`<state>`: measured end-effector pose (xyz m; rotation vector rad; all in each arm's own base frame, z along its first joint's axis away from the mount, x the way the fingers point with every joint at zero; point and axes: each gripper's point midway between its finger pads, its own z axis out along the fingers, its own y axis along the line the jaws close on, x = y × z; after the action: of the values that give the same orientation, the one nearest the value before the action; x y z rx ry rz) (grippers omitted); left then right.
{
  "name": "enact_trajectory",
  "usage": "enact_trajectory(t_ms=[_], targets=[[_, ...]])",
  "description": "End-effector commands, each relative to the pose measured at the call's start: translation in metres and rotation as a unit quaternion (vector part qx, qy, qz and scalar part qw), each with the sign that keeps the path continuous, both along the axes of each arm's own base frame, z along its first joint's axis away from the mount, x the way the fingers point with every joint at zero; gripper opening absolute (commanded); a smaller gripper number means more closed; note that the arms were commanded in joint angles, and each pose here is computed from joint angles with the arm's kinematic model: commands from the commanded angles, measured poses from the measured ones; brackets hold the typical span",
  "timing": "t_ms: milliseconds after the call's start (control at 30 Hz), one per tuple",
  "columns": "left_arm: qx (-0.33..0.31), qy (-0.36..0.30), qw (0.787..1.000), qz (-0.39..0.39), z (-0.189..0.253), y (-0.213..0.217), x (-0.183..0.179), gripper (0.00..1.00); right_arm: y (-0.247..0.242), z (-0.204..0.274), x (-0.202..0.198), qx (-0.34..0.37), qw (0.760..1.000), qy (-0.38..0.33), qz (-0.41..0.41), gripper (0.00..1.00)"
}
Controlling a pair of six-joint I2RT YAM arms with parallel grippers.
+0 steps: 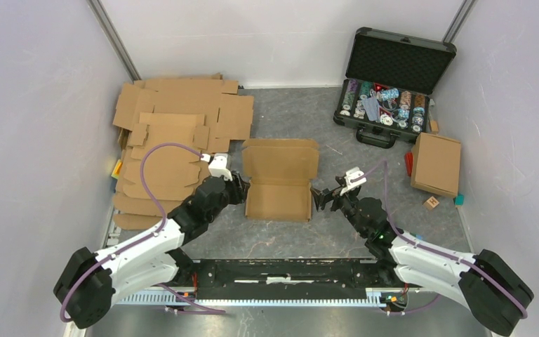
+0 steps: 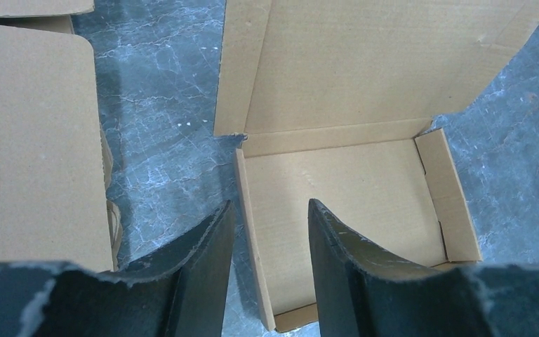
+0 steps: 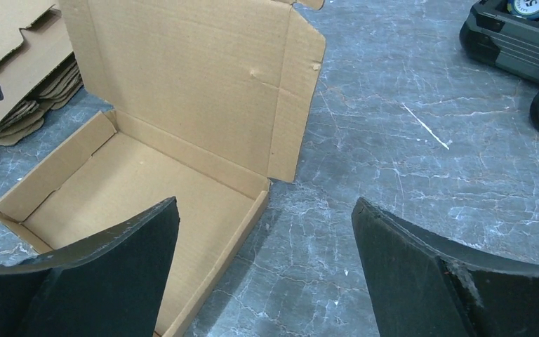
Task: Fold the paper box
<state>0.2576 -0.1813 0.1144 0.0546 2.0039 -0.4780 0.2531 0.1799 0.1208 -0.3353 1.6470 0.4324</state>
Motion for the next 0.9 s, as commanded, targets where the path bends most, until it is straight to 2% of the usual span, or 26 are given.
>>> enact_trajectory(t_ms=[0, 867], targets=[[-0.003, -0.031, 1.000, 0.001, 0.013, 0.002, 0.006, 0.51, -0.002, 0.007, -0.002, 0.014, 1.000, -0.017, -0.002, 0.98], [-0.014, -0.073, 0.997, -0.011, 0.033, 0.005, 0.001, 0.54, -0.004, 0.002, -0.005, 0.012, 0.999, -0.034, 0.004, 0.98]])
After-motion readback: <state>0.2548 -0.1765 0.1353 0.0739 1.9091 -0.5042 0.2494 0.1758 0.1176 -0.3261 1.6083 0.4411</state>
